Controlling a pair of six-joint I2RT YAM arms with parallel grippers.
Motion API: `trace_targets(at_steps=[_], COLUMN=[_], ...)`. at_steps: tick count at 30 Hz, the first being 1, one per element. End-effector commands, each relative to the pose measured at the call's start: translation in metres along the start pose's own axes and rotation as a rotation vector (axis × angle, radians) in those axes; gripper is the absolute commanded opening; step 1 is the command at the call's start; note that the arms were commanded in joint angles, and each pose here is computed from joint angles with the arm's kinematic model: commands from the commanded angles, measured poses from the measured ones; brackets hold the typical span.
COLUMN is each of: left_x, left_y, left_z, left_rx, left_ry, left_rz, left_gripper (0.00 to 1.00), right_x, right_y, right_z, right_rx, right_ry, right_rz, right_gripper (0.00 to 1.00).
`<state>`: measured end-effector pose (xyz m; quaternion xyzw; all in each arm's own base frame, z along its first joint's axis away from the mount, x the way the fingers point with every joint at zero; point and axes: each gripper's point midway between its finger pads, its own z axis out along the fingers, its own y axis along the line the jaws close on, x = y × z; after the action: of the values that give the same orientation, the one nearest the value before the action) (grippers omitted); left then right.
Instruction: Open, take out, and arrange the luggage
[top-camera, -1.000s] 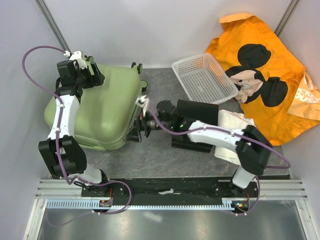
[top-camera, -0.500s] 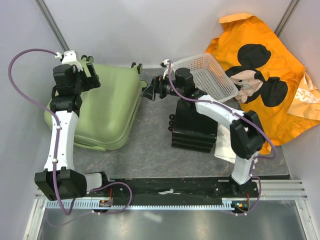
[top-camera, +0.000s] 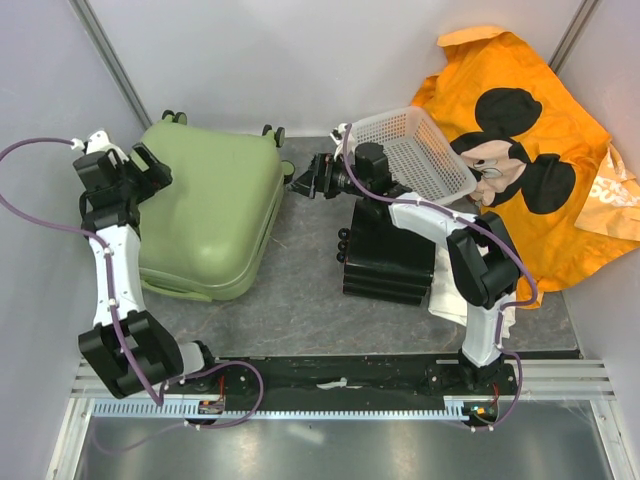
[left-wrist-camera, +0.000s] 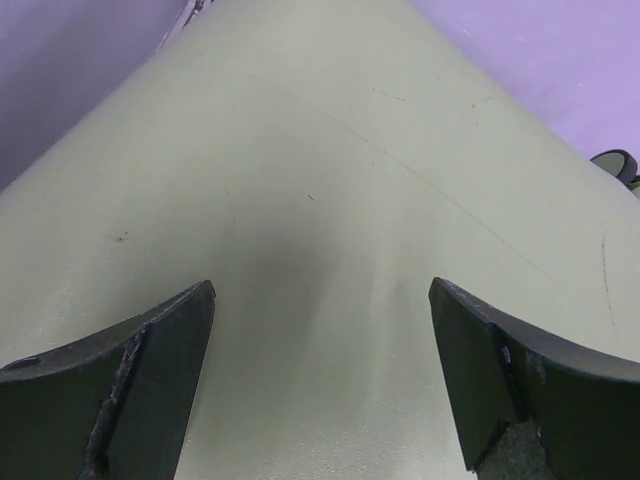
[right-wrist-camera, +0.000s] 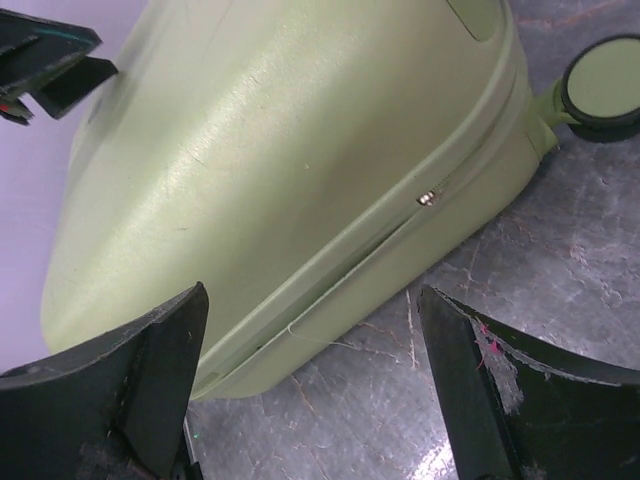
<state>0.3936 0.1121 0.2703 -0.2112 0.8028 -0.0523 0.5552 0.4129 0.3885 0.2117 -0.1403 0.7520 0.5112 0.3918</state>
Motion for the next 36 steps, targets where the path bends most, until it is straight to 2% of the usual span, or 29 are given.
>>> trace_targets(at_steps=[1,6,8,9,12,13,14,17,25,33,36], left_x=[-0.003,-0.001,0.005,0.011,0.023,0.024,0.023,0.02,0.024,0.026,0.025], left_y=[-0.015,-0.019,-0.034,-0.027,-0.031,-0.032,-0.033,-0.035,-0.053,-0.067,-0.071], left_z=[-0.016,-0.034,-0.044,-0.045,-0.053,-0.055,-0.058,-0.062,-0.064,-0.068,-0.07], left_rx=[0.053,-0.043,-0.028,-0.076,-0.071,-0.072,-0.067,-0.064,0.017,0.074,0.087], left_ry=[-0.041,-0.089,-0.092,-0.091,-0.089,-0.089,-0.098,-0.115,-0.105,-0.105,-0.111], left_rz=[-0.027,0.08,0.15,0.172,0.195,0.201,0.204,0.2,0.193,0.187,0.188], left_gripper=[0.95,0.95,0.95,0.95,0.95,0.95,0.95,0.95,0.95,0.95,0.95], right_x=[-0.044,-0.082,-0.089,-0.091,-0.1,-0.115,-0.104,-0.109,-0.115,-0.085,-0.082], right_y=[0.021,-0.002,-0.017,-0.025,-0.038,-0.033,-0.049,-0.064,-0.048,-0.065,-0.067], right_z=[0.01,0.042,0.062,0.07,0.093,0.095,0.106,0.116,0.137,0.162,0.166], right_rx=[-0.08,-0.116,-0.12,-0.102,-0.115,-0.13,-0.101,-0.074,-0.084,0.095,0.106], right_ry=[-0.133,-0.257,-0.276,-0.277,-0.304,-0.336,-0.323,-0.362,-0.43,-0.438,-0.453], right_rz=[-0.007,0.129,0.155,0.19,0.216,0.223,0.25,0.303,0.352,0.411,0.424], right_gripper=[0.94,0.94,0.93,0.93,0.93,0.93,0.93,0.93,0.93,0.91,0.91])
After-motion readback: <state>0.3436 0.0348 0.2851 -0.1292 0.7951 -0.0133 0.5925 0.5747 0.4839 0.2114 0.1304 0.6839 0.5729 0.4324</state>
